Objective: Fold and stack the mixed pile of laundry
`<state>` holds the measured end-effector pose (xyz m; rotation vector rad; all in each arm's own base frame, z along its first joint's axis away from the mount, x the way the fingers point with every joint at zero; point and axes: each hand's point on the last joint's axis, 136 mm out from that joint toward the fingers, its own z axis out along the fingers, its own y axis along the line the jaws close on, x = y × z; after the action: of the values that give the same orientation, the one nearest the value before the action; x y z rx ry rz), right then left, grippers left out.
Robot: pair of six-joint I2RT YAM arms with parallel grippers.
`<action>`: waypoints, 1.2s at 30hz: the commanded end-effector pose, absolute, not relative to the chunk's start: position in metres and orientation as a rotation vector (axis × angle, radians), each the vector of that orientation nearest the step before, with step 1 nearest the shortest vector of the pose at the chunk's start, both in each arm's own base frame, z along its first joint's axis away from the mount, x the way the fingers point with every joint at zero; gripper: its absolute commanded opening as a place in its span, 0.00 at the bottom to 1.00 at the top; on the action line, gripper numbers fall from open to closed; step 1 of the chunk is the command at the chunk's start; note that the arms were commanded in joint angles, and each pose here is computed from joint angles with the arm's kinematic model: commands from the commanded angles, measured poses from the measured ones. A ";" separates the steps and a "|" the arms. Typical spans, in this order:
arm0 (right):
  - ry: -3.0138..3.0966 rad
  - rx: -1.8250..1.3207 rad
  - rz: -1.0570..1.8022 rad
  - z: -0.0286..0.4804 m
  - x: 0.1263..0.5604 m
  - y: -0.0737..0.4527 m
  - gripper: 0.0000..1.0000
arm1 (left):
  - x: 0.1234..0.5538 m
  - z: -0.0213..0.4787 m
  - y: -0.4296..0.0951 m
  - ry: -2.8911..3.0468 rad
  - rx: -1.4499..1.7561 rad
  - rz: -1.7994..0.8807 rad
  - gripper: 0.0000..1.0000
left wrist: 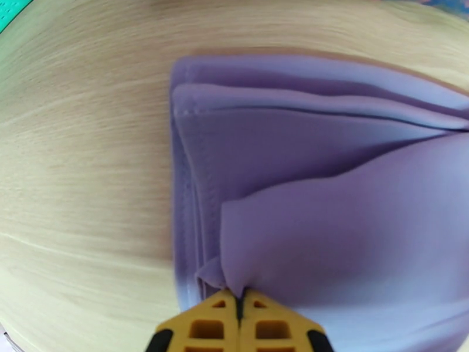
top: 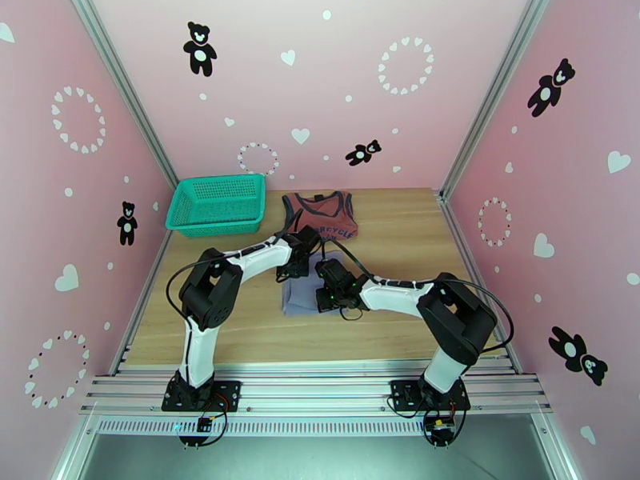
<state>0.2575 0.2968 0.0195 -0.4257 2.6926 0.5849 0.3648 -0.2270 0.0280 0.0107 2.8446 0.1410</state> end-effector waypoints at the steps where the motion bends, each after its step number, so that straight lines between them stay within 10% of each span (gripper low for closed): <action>1: 2.767 -0.418 0.566 -0.001 0.245 0.289 0.00 | 0.377 0.034 -0.213 2.792 -0.027 0.241 0.01; 8: 2.677 -0.510 0.521 0.055 0.261 0.287 0.11 | 0.386 0.097 -0.209 2.688 -0.067 0.215 0.55; 20: 2.537 -0.599 0.636 0.151 0.333 0.248 0.73 | 0.308 0.170 -0.220 2.729 -0.211 -0.161 0.65; 26: 2.573 -0.501 0.755 0.117 0.381 0.229 0.81 | 0.249 0.126 -0.274 2.765 -0.418 -0.753 0.91; 36: 2.686 -0.393 0.843 0.042 0.409 0.236 0.80 | 0.250 0.071 -0.292 2.740 -0.745 -0.855 0.94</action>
<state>0.3955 0.2280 0.0408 -0.4158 2.7236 0.7798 0.2423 -0.2728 0.0777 -0.6163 2.7794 -0.7173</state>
